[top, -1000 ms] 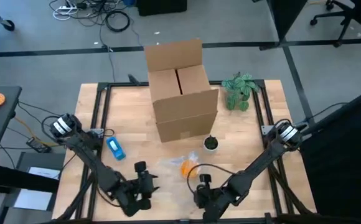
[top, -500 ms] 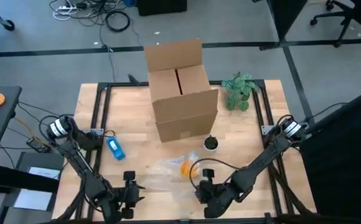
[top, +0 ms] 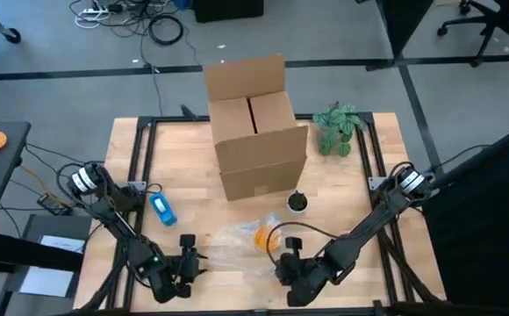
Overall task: Wrap mug
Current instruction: Wrap the yellow mug with the transparent bubble wrap
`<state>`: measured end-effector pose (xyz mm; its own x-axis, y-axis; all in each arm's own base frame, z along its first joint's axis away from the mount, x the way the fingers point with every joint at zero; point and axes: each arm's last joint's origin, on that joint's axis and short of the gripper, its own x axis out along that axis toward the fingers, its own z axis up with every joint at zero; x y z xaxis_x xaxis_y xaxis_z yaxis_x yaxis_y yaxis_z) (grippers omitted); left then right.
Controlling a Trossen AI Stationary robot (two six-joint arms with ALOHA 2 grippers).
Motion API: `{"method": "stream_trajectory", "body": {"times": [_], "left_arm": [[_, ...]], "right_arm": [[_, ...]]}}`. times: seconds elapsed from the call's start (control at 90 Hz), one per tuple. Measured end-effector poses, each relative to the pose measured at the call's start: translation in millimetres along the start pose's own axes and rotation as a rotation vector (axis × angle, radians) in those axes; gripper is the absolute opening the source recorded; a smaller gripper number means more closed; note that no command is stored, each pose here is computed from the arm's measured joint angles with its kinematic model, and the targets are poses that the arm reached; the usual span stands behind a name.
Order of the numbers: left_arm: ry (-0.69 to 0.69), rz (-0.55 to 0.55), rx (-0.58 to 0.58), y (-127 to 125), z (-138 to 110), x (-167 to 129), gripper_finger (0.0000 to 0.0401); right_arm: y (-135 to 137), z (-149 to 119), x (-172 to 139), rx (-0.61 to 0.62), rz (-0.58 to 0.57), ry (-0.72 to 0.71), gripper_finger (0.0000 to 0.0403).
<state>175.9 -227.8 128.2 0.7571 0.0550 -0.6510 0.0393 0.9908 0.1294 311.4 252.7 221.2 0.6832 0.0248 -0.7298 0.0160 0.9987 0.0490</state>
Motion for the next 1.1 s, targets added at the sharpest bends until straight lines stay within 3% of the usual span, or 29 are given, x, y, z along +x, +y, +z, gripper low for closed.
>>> {"method": "stream_trajectory", "body": {"times": [0.122, 0.333, 0.656, 1.0, 1.1], "left_arm": [[-0.001, 0.052, 0.021, 2, -3, 4, 0.0122], [0.086, 0.018, 0.045, -10, -5, 23, 0.0010], [0.095, 0.060, 0.181, -31, 38, 12, 0.0001], [-0.096, 0.145, 0.224, -38, 64, 10, 0.0000], [-0.165, 0.160, 0.235, -40, 73, 12, 0.0000]], "right_arm": [[0, 0, 0, 0.006, 0.000, 0.000, 0.0000], [-1, 2, 0, 0.014, -0.009, -0.009, 0.0000], [-17, 18, -20, 0.053, -0.084, -0.099, 0.0000], [-58, 33, -4, 0.100, -0.205, -0.049, 0.0000], [-68, 36, 2, 0.118, -0.190, -0.011, 0.0000]]}}
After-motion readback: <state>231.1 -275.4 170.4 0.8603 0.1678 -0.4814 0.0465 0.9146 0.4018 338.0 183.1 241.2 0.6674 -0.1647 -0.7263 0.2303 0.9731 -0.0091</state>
